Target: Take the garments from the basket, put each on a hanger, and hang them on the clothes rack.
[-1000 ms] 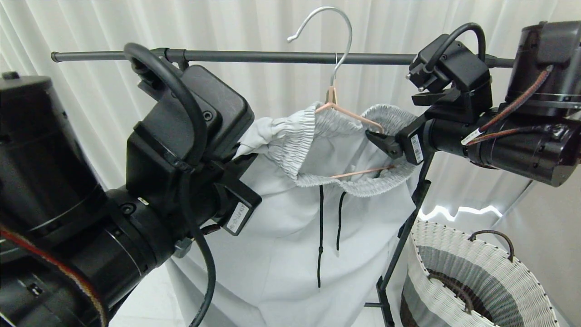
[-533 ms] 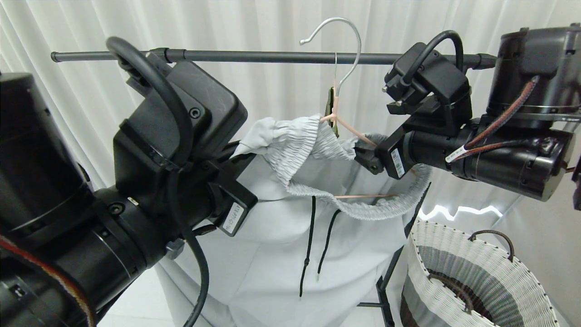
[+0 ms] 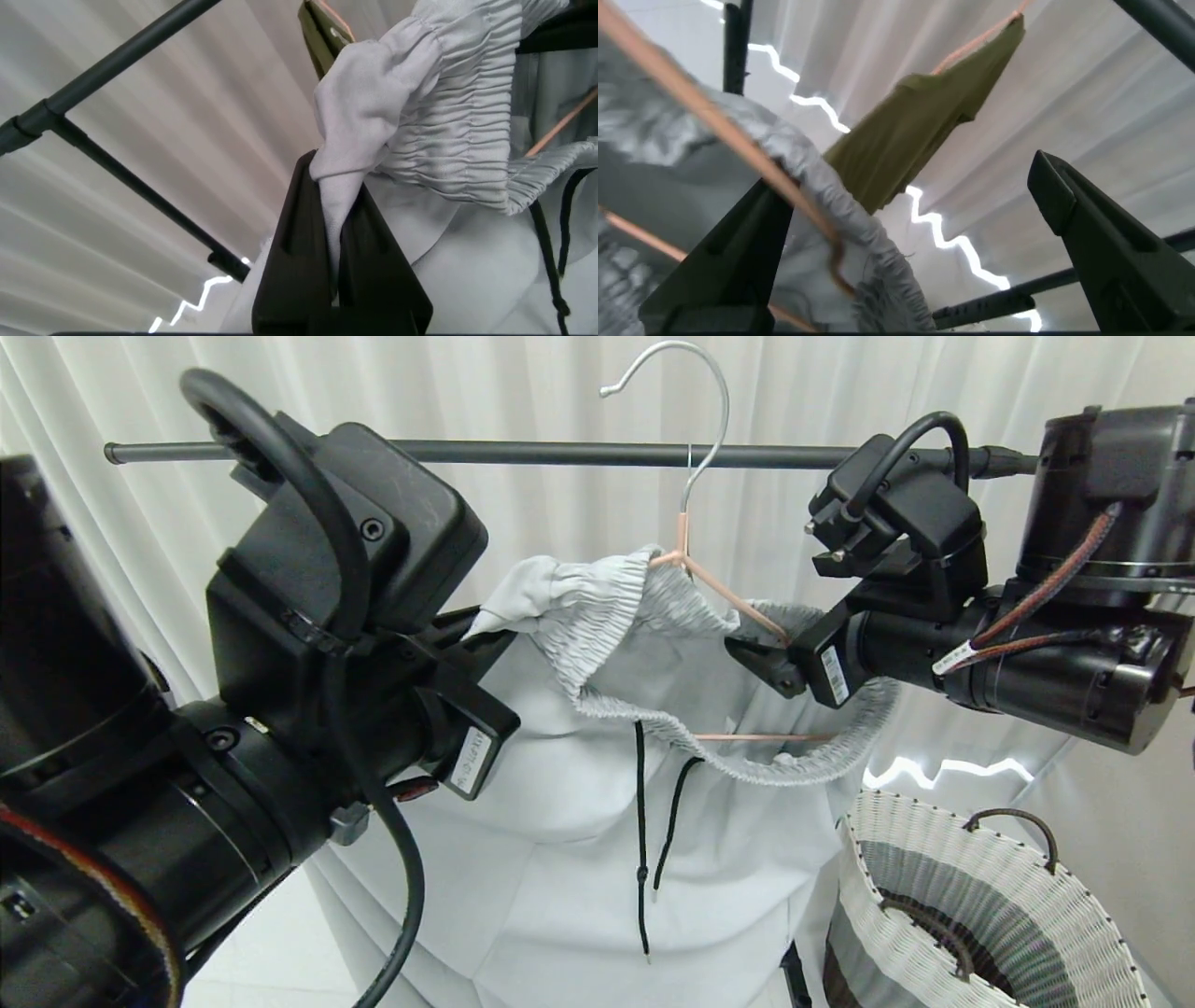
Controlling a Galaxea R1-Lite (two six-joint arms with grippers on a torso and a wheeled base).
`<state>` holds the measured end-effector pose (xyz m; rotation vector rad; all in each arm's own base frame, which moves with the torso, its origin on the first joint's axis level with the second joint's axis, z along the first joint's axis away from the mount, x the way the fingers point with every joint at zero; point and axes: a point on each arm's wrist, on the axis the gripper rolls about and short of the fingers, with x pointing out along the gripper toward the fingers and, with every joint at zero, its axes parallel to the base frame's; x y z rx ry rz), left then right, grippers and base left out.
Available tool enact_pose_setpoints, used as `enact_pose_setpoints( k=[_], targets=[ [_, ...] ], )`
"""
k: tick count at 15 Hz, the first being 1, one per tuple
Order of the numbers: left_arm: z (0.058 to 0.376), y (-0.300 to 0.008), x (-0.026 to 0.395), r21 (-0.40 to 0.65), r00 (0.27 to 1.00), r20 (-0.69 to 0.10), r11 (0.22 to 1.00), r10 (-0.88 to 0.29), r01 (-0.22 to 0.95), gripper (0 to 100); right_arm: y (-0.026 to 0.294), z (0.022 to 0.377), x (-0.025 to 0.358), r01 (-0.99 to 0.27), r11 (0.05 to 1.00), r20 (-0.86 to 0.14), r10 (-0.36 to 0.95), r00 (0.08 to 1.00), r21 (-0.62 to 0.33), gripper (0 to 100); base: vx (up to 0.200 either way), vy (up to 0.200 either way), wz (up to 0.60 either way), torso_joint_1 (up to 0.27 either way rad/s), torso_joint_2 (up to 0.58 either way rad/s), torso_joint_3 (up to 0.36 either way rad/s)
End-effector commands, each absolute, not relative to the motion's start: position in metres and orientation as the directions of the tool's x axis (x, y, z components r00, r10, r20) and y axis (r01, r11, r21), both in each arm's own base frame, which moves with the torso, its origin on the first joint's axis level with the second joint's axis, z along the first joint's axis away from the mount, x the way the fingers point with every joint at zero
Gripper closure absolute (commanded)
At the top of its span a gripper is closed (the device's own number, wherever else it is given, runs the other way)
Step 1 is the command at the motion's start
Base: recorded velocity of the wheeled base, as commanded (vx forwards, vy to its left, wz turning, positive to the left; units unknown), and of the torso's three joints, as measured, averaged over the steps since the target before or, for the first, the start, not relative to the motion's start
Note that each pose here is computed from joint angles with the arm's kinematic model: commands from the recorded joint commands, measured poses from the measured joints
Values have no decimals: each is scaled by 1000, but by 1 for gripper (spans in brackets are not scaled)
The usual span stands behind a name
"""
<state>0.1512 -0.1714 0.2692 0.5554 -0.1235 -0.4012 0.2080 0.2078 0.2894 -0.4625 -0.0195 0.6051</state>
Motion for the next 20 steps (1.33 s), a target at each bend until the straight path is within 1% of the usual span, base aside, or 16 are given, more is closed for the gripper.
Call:
enact_pose_setpoints(
  k=[1,12,14,15,17,18,20],
  targets=[
    [269,-172,152,536,915,10,775,-402,335,100,206,291,207,-541,726,-111,551,827,-426,100,0,0,0,0,0,0],
    [268,-172,152,539,915,5,772,-402,336,100,207,293,206,-541,726,-99,557,825,-424,100,0,0,0,0,0,0],
    [268,-172,152,537,915,7,774,-402,336,100,207,297,200,-548,721,-88,569,817,-424,100,0,0,0,0,0,0],
    [268,-172,152,535,915,5,774,-402,337,0,206,299,197,-547,720,-81,572,816,-427,100,0,0,0,0,0,0],
    [268,-171,152,533,917,7,777,-400,335,0,204,302,194,-541,709,-70,576,814,-452,100,0,0,0,0,0,0],
    [269,-167,155,532,925,10,785,-380,317,0,200,305,191,-531,698,-60,578,814,-480,100,0,0,0,0,0,0],
    [271,-164,153,515,925,20,797,-380,316,0,196,303,188,-525,693,-63,574,816,-494,100,0,0,0,0,0,0]
  ],
)
